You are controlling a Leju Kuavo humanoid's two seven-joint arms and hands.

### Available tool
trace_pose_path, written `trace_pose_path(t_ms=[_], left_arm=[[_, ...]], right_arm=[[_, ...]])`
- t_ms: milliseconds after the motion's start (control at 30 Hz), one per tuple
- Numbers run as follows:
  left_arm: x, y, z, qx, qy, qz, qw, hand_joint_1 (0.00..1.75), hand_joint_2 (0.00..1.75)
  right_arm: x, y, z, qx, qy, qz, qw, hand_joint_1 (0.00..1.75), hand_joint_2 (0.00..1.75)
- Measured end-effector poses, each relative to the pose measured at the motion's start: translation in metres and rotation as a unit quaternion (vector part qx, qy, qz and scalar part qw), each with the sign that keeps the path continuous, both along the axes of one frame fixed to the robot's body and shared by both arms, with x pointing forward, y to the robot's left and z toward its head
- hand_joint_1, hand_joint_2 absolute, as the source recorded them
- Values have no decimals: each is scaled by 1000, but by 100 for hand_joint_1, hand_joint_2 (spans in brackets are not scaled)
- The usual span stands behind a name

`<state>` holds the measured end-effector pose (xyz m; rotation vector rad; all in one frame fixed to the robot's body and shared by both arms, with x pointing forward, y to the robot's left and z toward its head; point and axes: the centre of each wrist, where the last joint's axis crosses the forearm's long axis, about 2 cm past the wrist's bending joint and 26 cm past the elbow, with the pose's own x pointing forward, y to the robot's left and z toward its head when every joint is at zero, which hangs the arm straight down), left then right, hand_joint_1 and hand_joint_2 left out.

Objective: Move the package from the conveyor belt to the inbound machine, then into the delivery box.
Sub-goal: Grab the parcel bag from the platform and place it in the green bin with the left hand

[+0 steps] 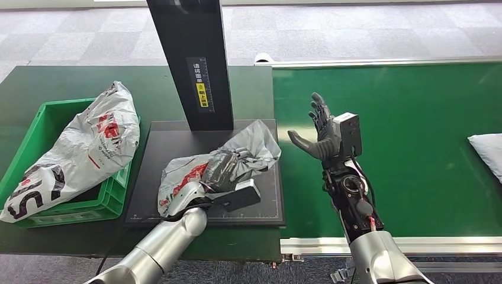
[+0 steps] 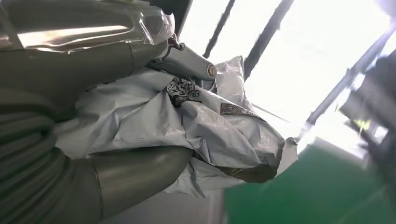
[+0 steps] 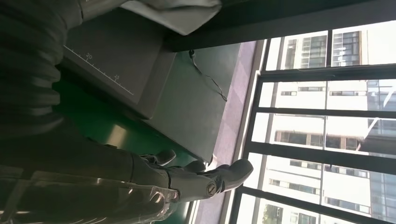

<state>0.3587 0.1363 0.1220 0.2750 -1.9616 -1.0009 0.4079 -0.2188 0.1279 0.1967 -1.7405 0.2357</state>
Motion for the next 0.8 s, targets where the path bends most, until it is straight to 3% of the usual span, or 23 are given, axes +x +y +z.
trace_pose_path(t_ms=[233,433,567,800], left_arm=[[-13,1,37,-158,-203,77,963,175,175],[-25,1,55,-190,-280,92,937,175,175],[-34,3,83,-190,-359,104,908,175,175],[-41,10,107,-217,-395,134,883,175,175]], right_arm=[[-3,-4,-5,7,-5,-7,1000,0,175],[-4,-5,-6,9,-6,-12,1000,0,175],[-6,-7,-9,9,-5,-17,1000,0,175],[-8,-8,-11,9,-4,-18,1000,0,175]])
